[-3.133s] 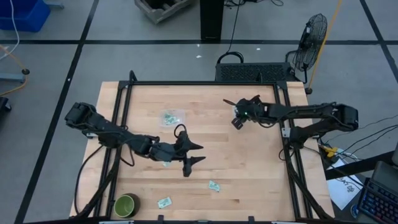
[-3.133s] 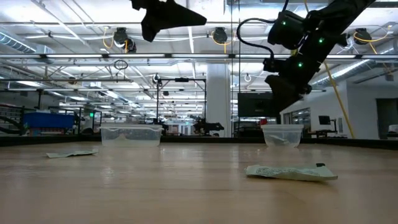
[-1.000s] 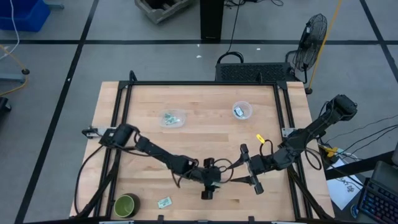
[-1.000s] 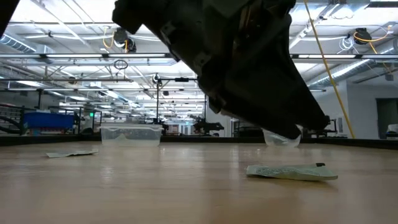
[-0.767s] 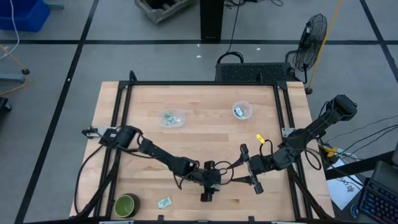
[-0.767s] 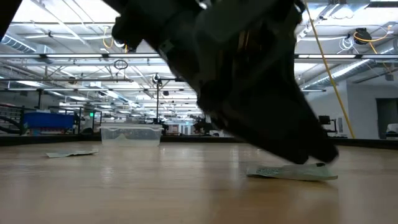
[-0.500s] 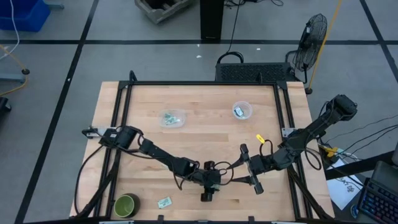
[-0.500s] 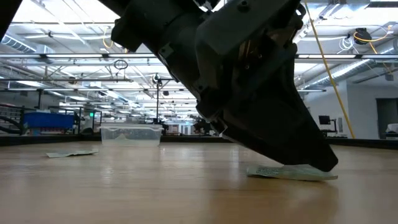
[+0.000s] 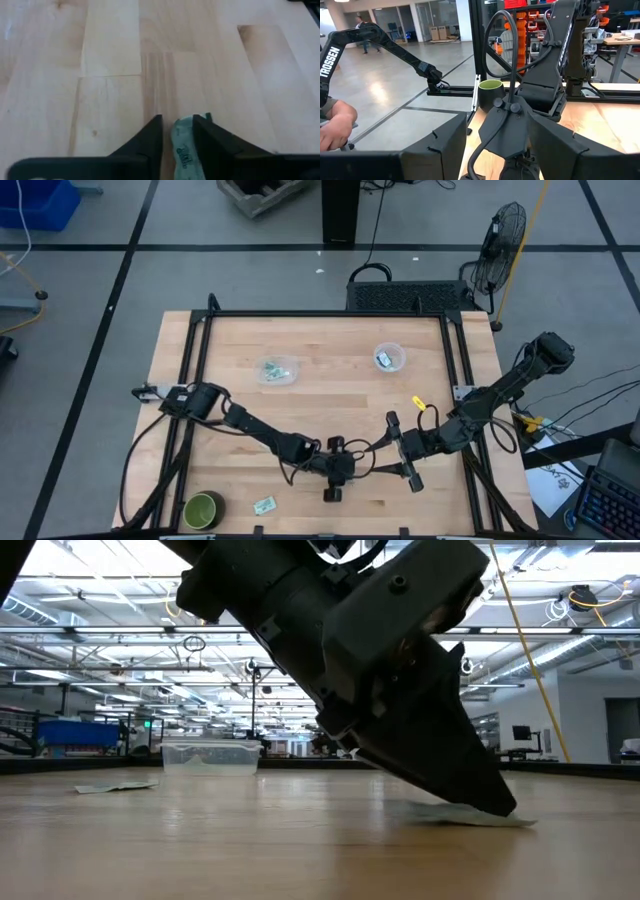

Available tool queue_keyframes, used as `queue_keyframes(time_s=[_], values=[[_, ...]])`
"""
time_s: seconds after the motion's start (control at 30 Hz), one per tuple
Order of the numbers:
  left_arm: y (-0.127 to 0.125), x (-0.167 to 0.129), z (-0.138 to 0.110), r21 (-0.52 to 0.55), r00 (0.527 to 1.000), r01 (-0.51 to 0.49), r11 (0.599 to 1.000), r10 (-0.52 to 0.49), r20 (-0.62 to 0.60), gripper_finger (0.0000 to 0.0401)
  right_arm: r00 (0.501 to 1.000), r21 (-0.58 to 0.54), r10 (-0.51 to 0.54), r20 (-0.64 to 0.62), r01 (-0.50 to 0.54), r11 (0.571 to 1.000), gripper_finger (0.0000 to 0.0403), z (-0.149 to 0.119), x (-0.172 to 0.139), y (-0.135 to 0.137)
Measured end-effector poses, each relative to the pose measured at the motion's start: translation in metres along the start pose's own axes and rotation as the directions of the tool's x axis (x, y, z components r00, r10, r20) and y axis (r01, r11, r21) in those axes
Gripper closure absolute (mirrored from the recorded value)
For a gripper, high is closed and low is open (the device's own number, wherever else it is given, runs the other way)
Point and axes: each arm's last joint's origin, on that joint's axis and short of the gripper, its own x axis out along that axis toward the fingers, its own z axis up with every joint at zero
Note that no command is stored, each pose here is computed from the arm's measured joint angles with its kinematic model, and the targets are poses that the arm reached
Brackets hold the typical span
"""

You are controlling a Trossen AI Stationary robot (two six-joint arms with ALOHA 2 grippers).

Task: Pick and place items into bin
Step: Put the stevia packet into the left transparent bin

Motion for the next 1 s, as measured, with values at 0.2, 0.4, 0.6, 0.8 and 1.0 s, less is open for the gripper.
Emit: queue_keyframes(time_s=[0.2, 0.4, 0.6, 0.8, 1.0], values=[[0.001, 0.000, 0.000, 0.010, 1.000, -0.008, 1.000, 0.008, 0.006, 0.0352, 1.000, 0.000, 0.002, 0.000, -0.002, 1.000, 0.0204, 0.000, 0.000, 0.000], [0.006, 0.000, 0.002, 0.006, 1.000, -0.011, 1.000, 0.011, 0.002, 0.0393, 1.000, 0.000, 0.003, 0.000, -0.003, 1.000, 0.0204, 0.000, 0.000, 0.000], [0.013, -0.015, 0.006, 0.008, 0.997, -0.037, 0.999, 0.038, -0.071, 0.0383, 1.000, -0.001, 0.003, -0.001, -0.003, 1.000, 0.0204, 0.000, 0.000, 0.000], [0.012, -0.051, 0.013, 0.040, 0.975, -0.154, 0.987, 0.158, -0.156, 0.0395, 1.000, -0.003, 0.002, -0.010, -0.002, 1.000, 0.0204, -0.001, 0.000, 0.000], [0.012, -0.085, 0.016, 0.058, 0.927, -0.308, 0.950, 0.313, -0.208, 0.0388, 1.000, -0.004, 0.002, -0.015, -0.002, 1.000, 0.0204, -0.002, 0.000, 0.000]])
